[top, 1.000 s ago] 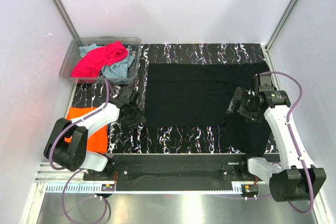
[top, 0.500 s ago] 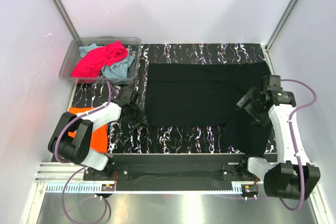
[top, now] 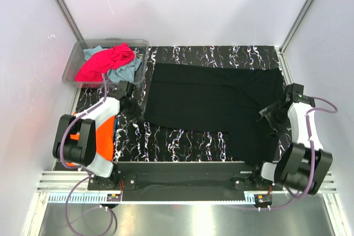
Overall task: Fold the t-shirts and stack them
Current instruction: Fold the tshirt
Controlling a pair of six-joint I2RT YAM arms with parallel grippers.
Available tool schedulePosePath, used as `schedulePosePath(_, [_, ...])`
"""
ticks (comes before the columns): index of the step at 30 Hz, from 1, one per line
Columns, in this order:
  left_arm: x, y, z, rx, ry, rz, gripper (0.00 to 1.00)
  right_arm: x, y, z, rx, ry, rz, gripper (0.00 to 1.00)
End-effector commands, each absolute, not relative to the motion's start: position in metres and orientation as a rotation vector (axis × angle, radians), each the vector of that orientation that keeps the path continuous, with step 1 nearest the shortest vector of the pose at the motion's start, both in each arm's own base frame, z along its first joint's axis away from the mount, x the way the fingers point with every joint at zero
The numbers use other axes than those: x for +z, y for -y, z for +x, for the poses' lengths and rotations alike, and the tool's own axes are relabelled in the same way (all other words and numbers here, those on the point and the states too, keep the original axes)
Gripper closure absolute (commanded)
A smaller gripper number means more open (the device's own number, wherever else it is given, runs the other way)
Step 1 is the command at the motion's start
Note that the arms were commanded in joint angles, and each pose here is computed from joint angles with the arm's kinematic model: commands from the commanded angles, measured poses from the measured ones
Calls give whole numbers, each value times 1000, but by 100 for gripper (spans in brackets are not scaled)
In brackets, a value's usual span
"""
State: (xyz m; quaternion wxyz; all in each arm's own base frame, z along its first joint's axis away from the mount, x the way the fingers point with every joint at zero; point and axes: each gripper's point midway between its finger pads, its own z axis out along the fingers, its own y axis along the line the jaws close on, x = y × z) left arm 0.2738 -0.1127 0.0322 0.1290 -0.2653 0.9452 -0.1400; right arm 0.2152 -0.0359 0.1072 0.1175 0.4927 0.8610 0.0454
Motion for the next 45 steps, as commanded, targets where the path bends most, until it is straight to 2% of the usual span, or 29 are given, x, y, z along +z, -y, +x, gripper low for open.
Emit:
schedulePosePath(1, [46,115,305,-417,-2708,-648,100,87,43,215,115,-2526,1555,21])
schedulePosePath(5, [43,123,315,-462,-2709,-640,100,64,60,198,-9,-2522,1690,23])
schedulePosePath(10, [33,129,307,-511,-2727,-660,100,43,80,176,-108,-2406,1897,25])
schedulePosePath(15, [26,132,301,-537,-2750,-660,100,29,89,164,-198,-2362,1971,29])
schedulePosePath(19, [29,135,302,-569,-2753,-646,100,20,96,169,-213,-2355,1926,41])
schedulePosePath(22, [31,136,302,-578,-2754,-641,100,14,96,169,-217,-2370,1938,40])
schedulePosePath(24, [33,137,302,-585,-2753,-644,100,14,99,170,-242,-2364,1939,36])
schedulePosePath(28, [32,139,298,-603,-2765,-660,100,14,105,168,-293,-2341,1960,37])
schedulePosePath(29, [30,139,294,-602,-2773,-663,100,14,105,169,-297,-2339,1959,42])
schedulePosePath(32, [28,137,289,-593,-2774,-679,100,14,109,172,-298,-2321,1949,49])
schedulePosePath(33, [29,136,288,-597,-2770,-684,100,14,109,174,-289,-2319,1945,59])
schedulePosePath(35, [27,136,284,-596,-2774,-693,100,14,112,180,-279,-2299,1920,72])
schedulePosePath(36, [31,136,285,-603,-2762,-691,100,13,114,182,-272,-2293,1903,85])
schedulePosePath(39, [37,137,281,-622,-2748,-684,100,14,111,182,-255,-2300,1901,98])
schedulePosePath(45, [44,132,264,-621,-2732,-693,100,45,108,179,-226,-2301,1840,100])
